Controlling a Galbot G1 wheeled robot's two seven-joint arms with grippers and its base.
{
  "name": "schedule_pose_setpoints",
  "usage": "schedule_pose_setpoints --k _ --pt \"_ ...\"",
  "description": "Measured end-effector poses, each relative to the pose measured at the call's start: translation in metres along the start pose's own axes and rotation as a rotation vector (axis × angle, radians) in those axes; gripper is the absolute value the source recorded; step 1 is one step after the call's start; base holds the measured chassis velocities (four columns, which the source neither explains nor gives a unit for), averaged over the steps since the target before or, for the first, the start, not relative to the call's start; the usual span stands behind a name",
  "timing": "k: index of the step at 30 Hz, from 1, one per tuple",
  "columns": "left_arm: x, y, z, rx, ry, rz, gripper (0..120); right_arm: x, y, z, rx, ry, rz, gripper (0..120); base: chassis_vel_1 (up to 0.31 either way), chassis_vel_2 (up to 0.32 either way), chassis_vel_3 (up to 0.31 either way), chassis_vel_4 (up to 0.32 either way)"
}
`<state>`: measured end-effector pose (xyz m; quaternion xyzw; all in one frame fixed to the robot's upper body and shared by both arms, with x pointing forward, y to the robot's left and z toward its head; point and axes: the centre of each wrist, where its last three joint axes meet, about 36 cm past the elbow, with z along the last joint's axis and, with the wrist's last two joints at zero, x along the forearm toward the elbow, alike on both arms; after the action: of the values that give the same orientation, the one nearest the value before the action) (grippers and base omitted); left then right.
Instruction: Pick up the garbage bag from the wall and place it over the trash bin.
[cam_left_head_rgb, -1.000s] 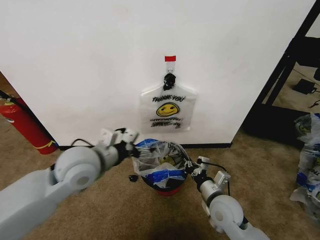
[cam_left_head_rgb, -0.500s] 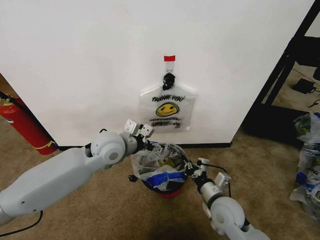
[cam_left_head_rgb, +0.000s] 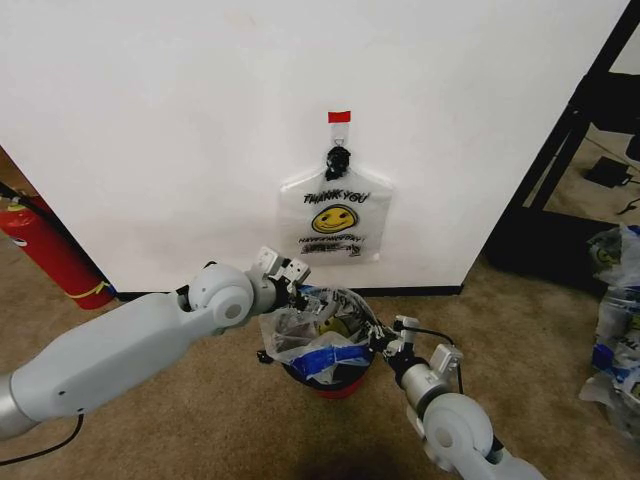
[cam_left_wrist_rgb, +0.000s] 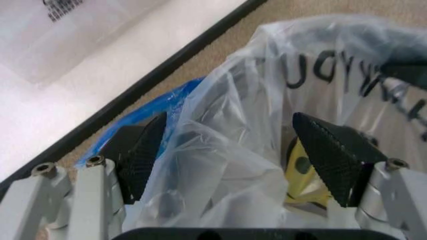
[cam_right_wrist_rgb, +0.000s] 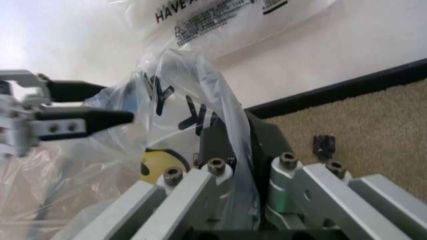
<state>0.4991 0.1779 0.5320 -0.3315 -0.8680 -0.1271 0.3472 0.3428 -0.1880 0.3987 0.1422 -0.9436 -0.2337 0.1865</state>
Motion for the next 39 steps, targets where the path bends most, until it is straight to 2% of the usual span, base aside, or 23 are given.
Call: schedule_pose_setpoints --k 7,11,15,16,25,31,39 --pt "-0.008 0.006 0.006 -0.018 0.021 -0.005 71 0.001 0.0 0.0 0.001 0.006 -0.011 2 0.0 0.0 0.0 0.0" --pt "-0.01 0.007 0.009 -0.021 0.027 -0.001 65 0.001 0.0 0.001 0.001 0.009 -0.016 2 0.0 0.0 0.0 0.0" --pt "-0.011 0.006 0.012 -0.018 0.033 0.01 50 0.001 0.0 0.001 -0.001 0.014 -0.017 2 0.0 0.0 0.0 0.0" --pt "-0.012 0.006 0.013 -0.017 0.036 0.012 43 0.0 0.0 0.001 -0.001 0.015 -0.017 2 0.0 0.0 0.0 0.0" --pt "-0.01 -0.002 0.017 0.002 0.036 0.046 22 0.0 0.0 0.003 -0.002 0.024 -0.022 2 0.0 0.0 0.0 0.0" --pt "-0.008 -0.011 0.021 0.007 0.043 0.076 0 0.0 0.001 0.002 -0.008 0.022 -0.034 2 0.0 0.0 0.0 0.0" --pt "-0.007 -0.009 0.022 0.007 0.046 0.068 0 0.0 -0.002 0.001 -0.003 0.024 -0.032 2 0.0 0.0 0.0 0.0"
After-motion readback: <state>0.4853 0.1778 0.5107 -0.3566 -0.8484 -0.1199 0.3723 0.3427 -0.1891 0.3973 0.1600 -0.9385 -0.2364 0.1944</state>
